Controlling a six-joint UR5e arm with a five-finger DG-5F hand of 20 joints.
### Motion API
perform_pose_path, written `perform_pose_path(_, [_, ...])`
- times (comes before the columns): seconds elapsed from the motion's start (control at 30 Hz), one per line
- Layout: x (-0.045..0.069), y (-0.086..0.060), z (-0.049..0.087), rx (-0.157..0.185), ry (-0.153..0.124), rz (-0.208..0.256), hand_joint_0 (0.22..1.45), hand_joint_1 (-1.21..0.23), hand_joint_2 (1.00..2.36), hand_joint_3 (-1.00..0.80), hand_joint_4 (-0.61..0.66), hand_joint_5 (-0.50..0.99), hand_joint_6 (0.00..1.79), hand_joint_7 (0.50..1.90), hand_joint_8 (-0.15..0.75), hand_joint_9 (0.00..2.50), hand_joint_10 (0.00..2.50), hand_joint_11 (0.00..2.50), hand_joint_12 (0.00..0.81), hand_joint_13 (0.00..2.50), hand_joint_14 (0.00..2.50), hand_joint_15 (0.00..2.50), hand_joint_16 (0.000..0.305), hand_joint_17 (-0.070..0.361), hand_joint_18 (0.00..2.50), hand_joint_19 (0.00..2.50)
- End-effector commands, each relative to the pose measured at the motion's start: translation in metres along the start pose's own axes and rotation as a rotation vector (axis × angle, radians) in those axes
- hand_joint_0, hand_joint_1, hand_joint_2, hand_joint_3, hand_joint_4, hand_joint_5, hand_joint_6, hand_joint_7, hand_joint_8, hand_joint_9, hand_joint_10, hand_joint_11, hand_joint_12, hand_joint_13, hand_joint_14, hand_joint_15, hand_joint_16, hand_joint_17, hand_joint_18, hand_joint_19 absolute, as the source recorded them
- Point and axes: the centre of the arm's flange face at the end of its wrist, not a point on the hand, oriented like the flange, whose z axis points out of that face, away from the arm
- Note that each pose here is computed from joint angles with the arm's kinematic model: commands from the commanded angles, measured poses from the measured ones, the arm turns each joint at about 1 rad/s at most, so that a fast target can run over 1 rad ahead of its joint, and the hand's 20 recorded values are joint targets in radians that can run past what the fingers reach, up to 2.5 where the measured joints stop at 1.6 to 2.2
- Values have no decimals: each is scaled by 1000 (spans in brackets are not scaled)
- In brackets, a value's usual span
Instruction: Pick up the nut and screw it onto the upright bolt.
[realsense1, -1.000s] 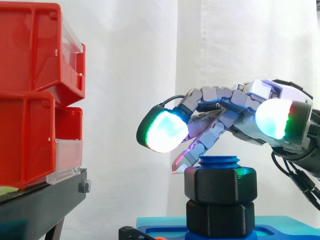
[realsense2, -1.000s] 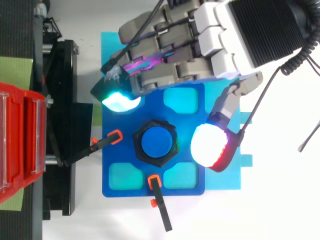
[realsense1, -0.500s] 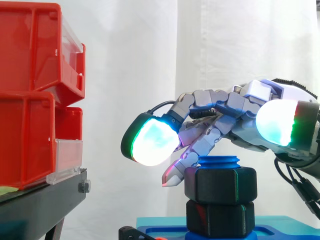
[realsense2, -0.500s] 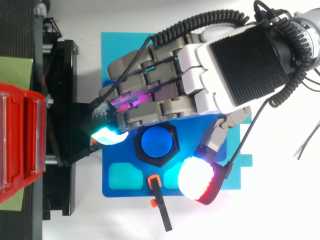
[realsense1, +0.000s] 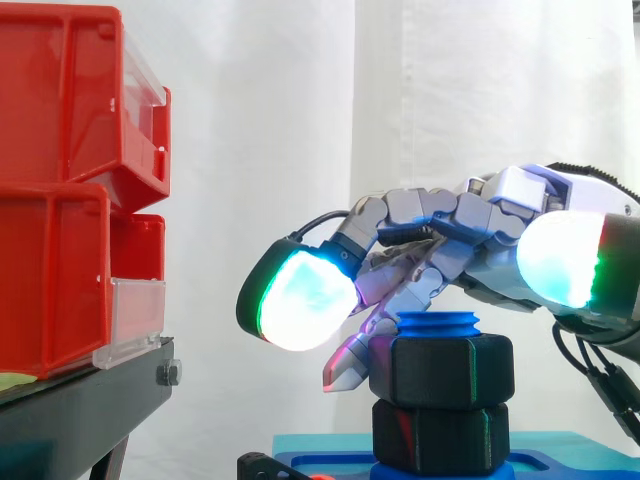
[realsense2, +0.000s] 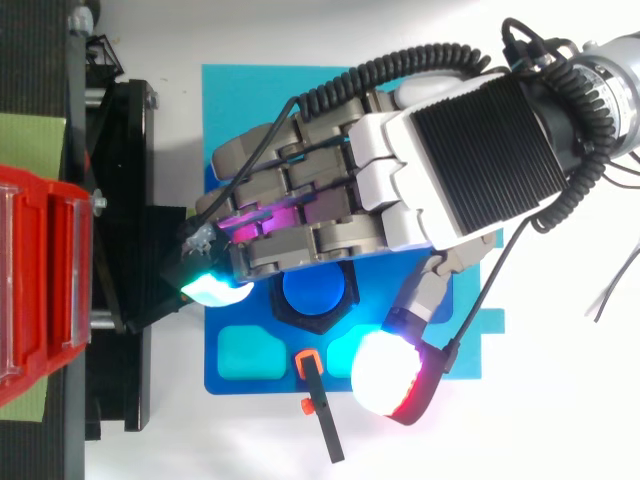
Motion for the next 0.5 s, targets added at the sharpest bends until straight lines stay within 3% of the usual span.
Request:
perform_pose_path(0.0, [7,2,-7,4,17,0,480,-168,1000,-500,230,-96,503,763,252,954,0,0,231,711,0,0,34,76,558,204])
perform_pose_path(0.1, [13,4,-14,10,25,4,480,-169,1000,-500,229,-96,503,768,257,957,0,0,228,711,0,0,34,76,561,196])
perform_pose_path(0.27, [12,1,-17,18,4,-8,481,-170,1000,-500,235,-91,503,800,258,961,0,0,227,708,0,0,34,76,567,204])
perform_pose_path(0.47, [11,-3,-19,20,1,-11,483,-173,1000,-500,242,-88,503,830,259,967,0,0,223,712,0,0,34,77,584,210])
